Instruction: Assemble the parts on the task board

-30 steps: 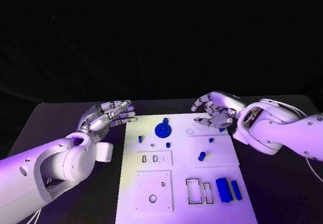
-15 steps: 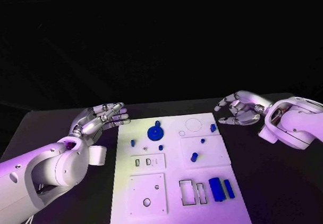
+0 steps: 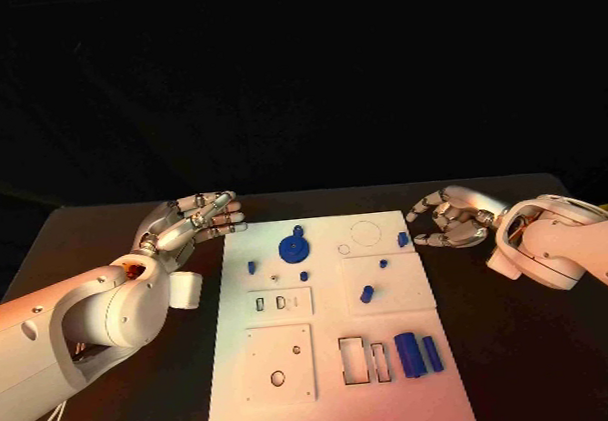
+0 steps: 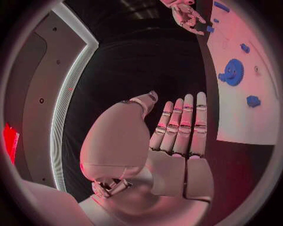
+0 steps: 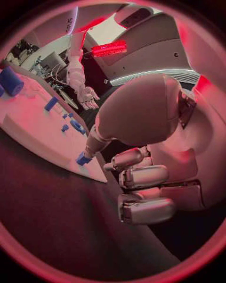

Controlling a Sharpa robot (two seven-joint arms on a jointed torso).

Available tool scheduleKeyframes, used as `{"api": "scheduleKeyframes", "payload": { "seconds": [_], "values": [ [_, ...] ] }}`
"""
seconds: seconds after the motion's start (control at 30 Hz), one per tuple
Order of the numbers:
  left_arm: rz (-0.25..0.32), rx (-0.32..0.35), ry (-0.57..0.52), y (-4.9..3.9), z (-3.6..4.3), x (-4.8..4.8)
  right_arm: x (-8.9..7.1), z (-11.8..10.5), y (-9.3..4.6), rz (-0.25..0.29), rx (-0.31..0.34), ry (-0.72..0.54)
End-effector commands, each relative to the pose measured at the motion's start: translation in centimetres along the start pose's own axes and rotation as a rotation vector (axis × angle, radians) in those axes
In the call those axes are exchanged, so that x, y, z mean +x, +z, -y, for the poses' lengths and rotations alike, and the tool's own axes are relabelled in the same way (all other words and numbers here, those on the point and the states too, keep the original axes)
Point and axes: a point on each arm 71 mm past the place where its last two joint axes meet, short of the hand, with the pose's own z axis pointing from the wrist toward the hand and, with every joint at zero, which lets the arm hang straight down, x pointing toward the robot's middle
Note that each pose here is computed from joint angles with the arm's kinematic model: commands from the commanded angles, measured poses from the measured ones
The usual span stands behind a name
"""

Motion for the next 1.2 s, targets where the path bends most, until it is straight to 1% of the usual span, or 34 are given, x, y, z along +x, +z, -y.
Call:
{"api": "scheduleKeyframes", "payload": {
  "seconds": [0.03, 0.37, 0.87, 1.2],
  "values": [
    [-0.02, 0.011, -0.014, 0.04, 0.12, 0.23, 0.5, -0.2, 0.1, -0.006, -0.018, -0.014],
    [-0.018, 0.01, -0.013, 0.0, 0.13, 0.15, 1.6, -0.4, 0.3, -0.024, -0.025, -0.005],
    [-0.019, 0.009, -0.014, 0.0, 0.12, 0.19, 1.9, -0.8, 0.7, -0.005, -0.027, -0.004],
    [-0.025, 0.008, -0.016, 0.0, 0.12, 0.32, 2.1, -0.9, 1.1, -0.005, -0.02, -0.005]
  ]
}}
